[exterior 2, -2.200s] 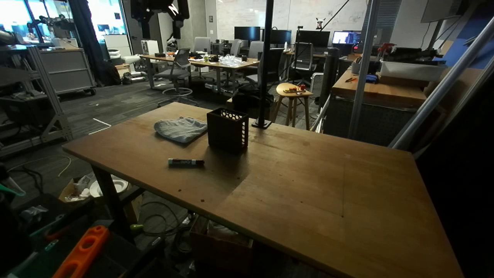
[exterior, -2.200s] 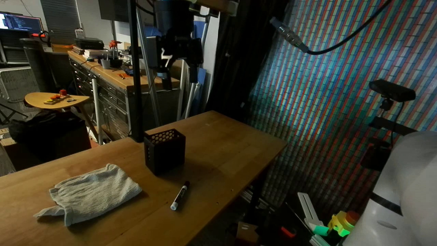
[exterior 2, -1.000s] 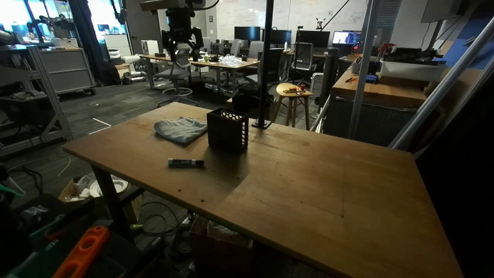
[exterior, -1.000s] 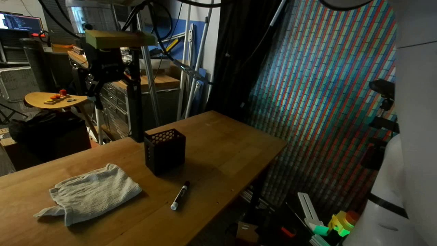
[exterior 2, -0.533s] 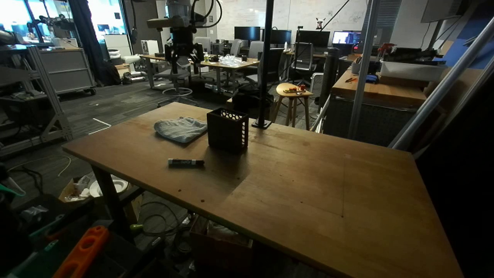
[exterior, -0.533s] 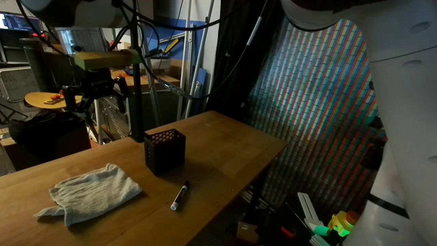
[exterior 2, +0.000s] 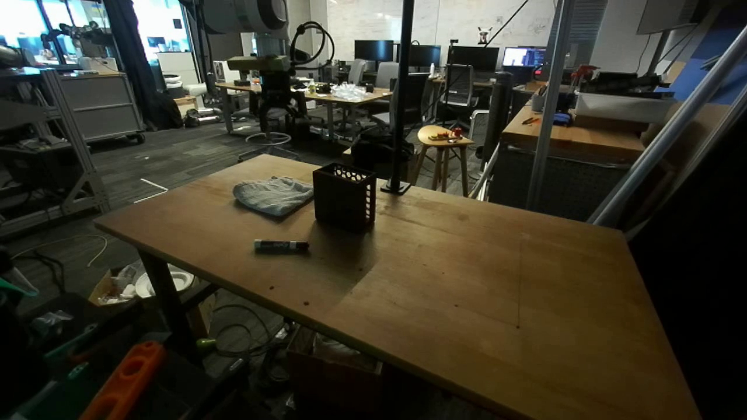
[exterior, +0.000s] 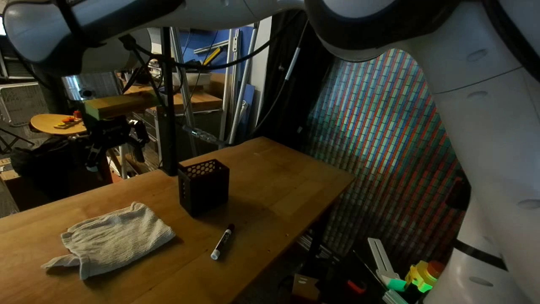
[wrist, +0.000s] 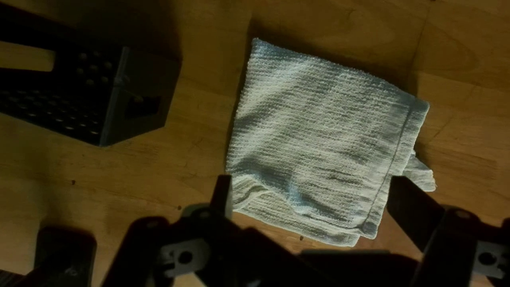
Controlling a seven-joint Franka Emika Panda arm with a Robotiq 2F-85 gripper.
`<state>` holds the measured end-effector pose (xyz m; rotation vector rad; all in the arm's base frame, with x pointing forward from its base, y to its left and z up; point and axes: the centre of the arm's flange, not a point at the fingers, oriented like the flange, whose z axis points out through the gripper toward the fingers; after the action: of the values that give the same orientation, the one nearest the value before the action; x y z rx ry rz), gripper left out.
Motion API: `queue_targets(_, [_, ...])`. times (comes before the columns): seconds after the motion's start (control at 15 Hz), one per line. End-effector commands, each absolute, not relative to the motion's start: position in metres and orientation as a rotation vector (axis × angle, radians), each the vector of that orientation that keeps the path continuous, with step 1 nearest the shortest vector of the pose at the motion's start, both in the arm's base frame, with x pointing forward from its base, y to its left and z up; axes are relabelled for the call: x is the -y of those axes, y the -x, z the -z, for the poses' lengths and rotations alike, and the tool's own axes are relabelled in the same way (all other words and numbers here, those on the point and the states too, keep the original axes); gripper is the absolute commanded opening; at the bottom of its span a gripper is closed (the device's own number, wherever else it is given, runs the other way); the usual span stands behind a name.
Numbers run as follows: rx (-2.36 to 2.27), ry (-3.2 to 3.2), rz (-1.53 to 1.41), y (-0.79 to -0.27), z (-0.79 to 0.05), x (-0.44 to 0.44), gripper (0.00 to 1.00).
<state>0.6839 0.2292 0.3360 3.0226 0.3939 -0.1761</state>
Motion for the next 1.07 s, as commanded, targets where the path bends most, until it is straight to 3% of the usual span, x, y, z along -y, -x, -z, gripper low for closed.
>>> queue_targets(0.0, [-0.488, -2.992, 0.168, -0.706, -0.311, -0.244, 1.0])
queue_targets(1.0, [-0.532, -2.974, 0.292, -0.74, -0.167, -0.26, 1.0])
